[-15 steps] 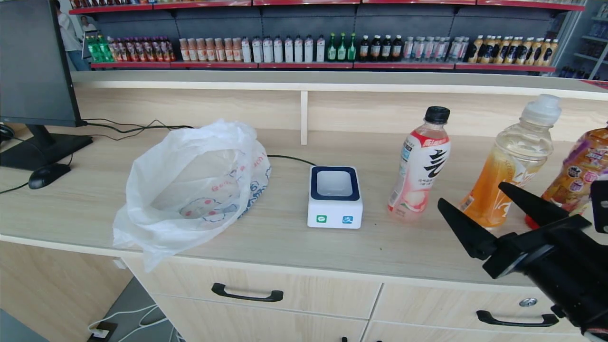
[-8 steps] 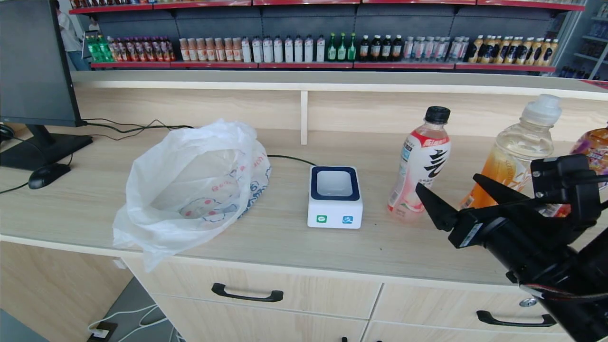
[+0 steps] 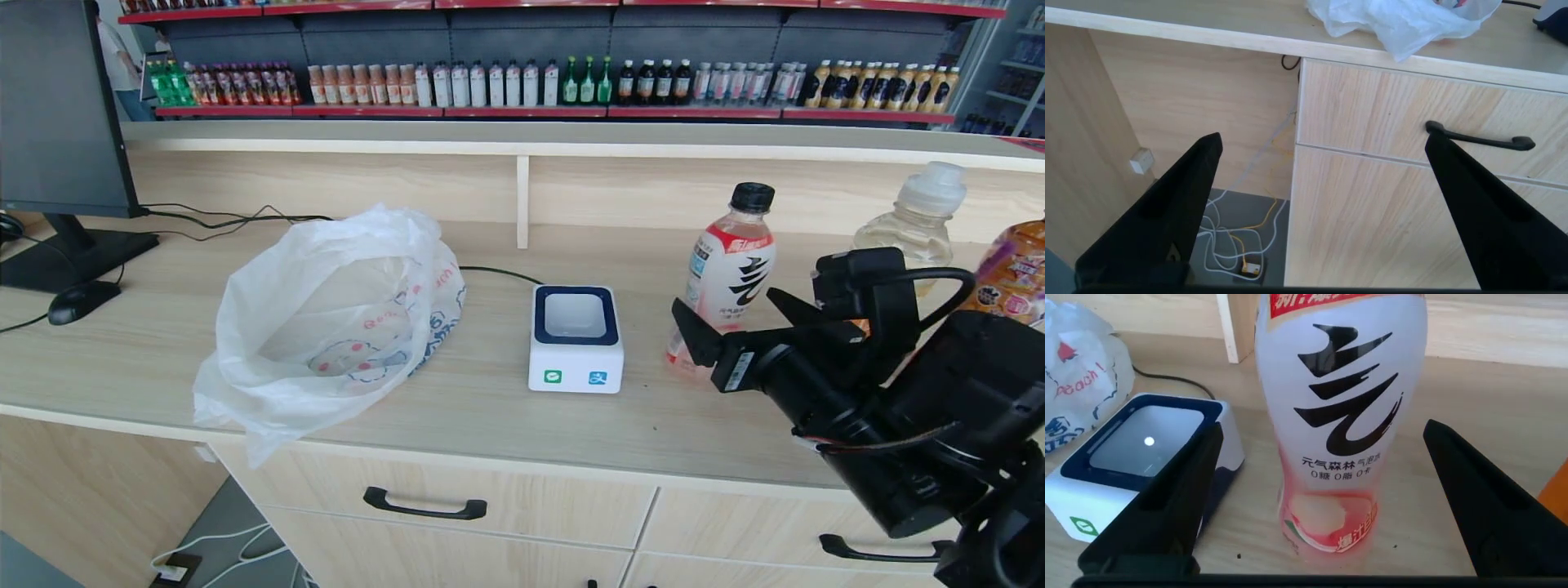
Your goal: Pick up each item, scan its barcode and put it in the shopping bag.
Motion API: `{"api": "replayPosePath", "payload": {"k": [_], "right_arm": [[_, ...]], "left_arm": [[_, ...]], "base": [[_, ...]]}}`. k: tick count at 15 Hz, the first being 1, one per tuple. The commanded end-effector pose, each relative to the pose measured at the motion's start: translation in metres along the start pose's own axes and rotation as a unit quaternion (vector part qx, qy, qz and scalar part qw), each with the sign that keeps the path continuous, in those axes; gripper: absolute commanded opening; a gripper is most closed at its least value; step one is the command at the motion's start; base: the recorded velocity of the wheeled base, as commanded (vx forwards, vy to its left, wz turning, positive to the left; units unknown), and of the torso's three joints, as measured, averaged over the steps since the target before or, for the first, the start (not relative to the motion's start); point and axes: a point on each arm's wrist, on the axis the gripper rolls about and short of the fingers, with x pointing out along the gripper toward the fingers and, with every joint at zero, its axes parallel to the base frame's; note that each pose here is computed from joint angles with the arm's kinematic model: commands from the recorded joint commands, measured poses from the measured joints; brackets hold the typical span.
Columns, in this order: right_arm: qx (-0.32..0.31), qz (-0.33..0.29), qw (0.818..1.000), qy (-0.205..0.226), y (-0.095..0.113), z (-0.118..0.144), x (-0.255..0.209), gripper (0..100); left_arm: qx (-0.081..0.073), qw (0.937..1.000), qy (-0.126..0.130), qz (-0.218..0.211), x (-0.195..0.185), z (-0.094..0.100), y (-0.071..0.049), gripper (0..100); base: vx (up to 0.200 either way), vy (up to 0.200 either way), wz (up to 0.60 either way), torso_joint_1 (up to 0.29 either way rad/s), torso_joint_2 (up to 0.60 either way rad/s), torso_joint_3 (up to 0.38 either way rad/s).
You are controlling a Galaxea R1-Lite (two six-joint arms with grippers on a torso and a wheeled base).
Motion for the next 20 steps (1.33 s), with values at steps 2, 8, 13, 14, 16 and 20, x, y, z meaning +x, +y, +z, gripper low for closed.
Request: {"api": "replayPosePath", "payload": {"k": [2, 8, 13, 14, 16, 20], "right_arm": [[-0.004, -0.003, 1.000, 0.009, 0.005, -0.008, 0.010, 100], [0.010, -0.028, 1.000, 0.011, 0.010, -0.012, 0.022, 100], [0.012, -0.057, 0.998, 0.009, 0.004, -0.014, 0.032, 100], [0.012, -0.064, 0.998, 0.007, 0.001, -0.014, 0.036, 100], [0.017, -0.074, 0.997, -0.007, -0.002, -0.010, 0.046, 100], [0.018, -0.074, 0.997, -0.009, 0.001, -0.012, 0.053, 100]], "left_arm": [[0.000, 1.0000, 0.000, 0.000, 0.000, 0.000, 0.000, 100], [0.000, 1.0000, 0.000, 0.000, 0.000, 0.000, 0.000, 100], [0.000, 1.0000, 0.000, 0.000, 0.000, 0.000, 0.000, 100], [0.000, 1.0000, 0.000, 0.000, 0.000, 0.000, 0.000, 100], [0.000, 1.0000, 0.000, 0.000, 0.000, 0.000, 0.000, 100], [0.000, 1.0000, 0.000, 0.000, 0.000, 0.000, 0.000, 100]], "base": [[0.000, 0.000, 0.00, 0.000, 0.00, 0.000], [0.000, 0.000, 0.00, 0.000, 0.00, 0.000], [0.000, 0.000, 0.00, 0.000, 0.00, 0.000], [0.000, 0.000, 0.00, 0.000, 0.00, 0.000], [0.000, 0.000, 0.00, 0.000, 0.00, 0.000], [0.000, 0.000, 0.00, 0.000, 0.00, 0.000]]}}
